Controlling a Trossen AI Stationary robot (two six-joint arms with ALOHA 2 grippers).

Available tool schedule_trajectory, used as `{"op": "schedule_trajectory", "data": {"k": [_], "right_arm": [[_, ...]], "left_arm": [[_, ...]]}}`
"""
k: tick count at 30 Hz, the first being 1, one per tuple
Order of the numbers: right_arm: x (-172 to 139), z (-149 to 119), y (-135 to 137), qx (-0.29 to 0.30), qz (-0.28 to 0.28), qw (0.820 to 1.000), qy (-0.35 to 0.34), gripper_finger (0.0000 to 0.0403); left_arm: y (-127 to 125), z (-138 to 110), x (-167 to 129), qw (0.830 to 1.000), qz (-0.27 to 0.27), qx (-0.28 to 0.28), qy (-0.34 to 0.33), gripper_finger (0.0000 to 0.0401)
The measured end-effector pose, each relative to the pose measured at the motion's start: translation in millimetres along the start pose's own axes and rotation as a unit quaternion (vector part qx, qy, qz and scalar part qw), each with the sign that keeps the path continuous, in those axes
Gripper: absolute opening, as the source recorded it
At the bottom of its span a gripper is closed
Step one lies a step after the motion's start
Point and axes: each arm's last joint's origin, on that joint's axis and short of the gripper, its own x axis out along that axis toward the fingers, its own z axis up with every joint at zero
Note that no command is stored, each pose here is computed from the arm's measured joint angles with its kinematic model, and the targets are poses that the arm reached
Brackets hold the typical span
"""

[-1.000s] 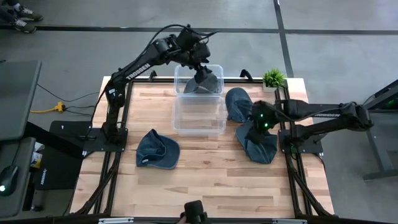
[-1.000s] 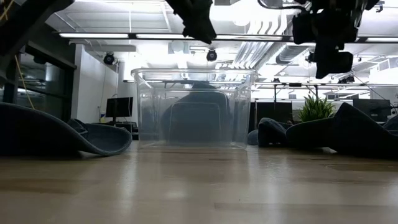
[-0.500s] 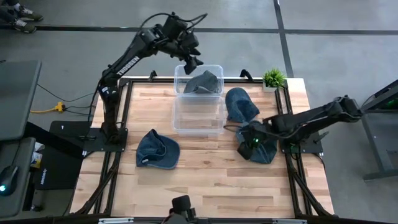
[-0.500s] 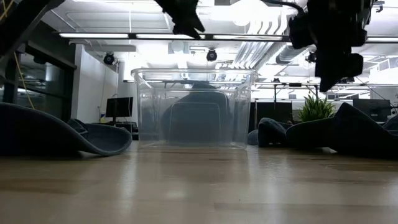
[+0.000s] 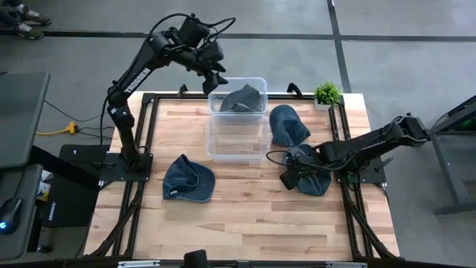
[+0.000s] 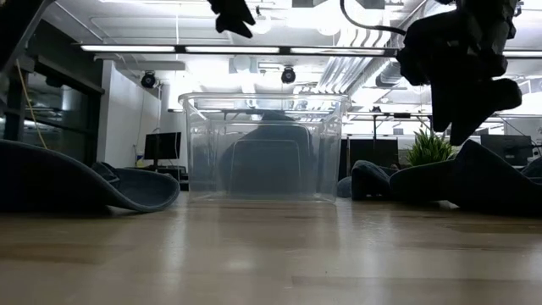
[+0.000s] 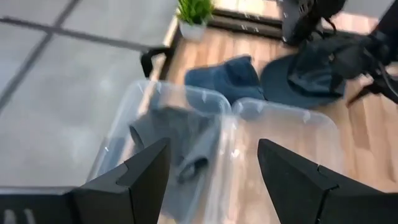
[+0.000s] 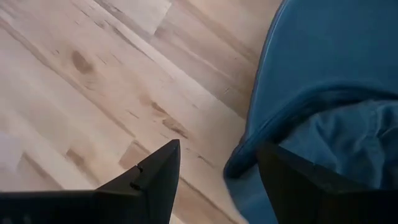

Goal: Pick & Place hat
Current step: Put the bottom right dark blue cap into the bottom transparent bin

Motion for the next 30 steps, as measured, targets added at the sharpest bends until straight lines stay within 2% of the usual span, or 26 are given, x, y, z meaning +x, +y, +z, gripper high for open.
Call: {"op": "schedule_trajectory", "data": {"k": [9,19,22,26,30], "right_arm": [[0.0,2.5,-2.4,0.012,-0.004,1.000,0.011,0.0206],[-0.8,16.7,-4.3,-0.032,0.014,0.999,0.011,0.0206],[-5.8,24.2,5.0,-0.064,0.006,0.998,0.006,0.0202],[-12.3,38.4,27.6,-0.115,-0.050,0.992,0.015,0.0186],[-8.6,46.7,44.0,-0.128,-0.149,0.978,0.075,0.0172]], "left_arm": [[-8.7,-4.4,-20.6,1.000,-0.001,-0.008,0.003,0.0237],[-22.0,-5.2,-28.2,1.000,-0.003,-0.007,0.011,0.0237],[-23.5,-6.0,-26.4,1.000,-0.001,-0.007,0.019,0.0237],[-24.1,-6.2,-29.3,1.000,0.001,-0.007,0.017,0.0237],[-23.7,-7.2,-28.3,1.000,0.005,-0.009,0.025,0.0237]]}}
